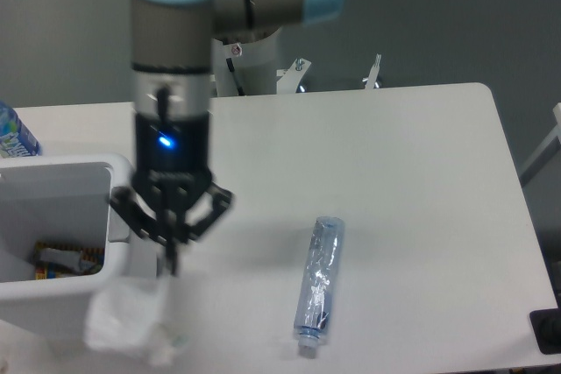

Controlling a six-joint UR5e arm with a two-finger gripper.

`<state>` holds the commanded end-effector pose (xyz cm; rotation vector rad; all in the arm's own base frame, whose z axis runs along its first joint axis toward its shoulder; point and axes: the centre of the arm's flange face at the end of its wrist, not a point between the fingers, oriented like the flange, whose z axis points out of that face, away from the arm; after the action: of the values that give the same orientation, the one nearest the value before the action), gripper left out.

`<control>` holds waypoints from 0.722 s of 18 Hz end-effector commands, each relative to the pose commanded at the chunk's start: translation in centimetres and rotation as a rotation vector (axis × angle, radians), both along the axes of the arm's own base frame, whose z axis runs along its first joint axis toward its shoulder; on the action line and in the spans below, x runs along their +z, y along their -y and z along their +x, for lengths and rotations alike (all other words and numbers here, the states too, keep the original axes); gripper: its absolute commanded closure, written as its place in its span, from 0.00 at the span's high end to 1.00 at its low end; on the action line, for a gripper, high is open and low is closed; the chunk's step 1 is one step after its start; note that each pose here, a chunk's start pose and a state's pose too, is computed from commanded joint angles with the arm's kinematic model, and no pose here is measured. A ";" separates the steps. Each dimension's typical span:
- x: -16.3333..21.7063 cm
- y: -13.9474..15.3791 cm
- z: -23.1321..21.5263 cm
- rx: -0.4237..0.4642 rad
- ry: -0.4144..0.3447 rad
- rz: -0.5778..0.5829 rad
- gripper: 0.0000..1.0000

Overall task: Place the trash in the trash can
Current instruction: 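Lift the tissue and carry it over the white trash bin, then open the gripper to drop the tissue into the bin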

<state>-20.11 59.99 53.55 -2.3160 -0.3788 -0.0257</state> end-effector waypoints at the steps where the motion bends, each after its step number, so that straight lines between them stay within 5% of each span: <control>1: -0.1 0.1 1.0 -0.029 0.010 0.005 0.00; 5: -0.2 -0.1 3.8 -0.091 0.026 0.015 0.00; 11: -5.2 -0.7 7.9 -0.322 -0.081 -0.068 0.00; 12: -5.0 -0.8 8.1 -0.337 -0.069 -0.055 0.09; 13: -4.4 -0.9 8.1 -0.362 -0.047 -0.024 0.50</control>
<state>-11.99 60.91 49.12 -2.3755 0.0673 -0.1446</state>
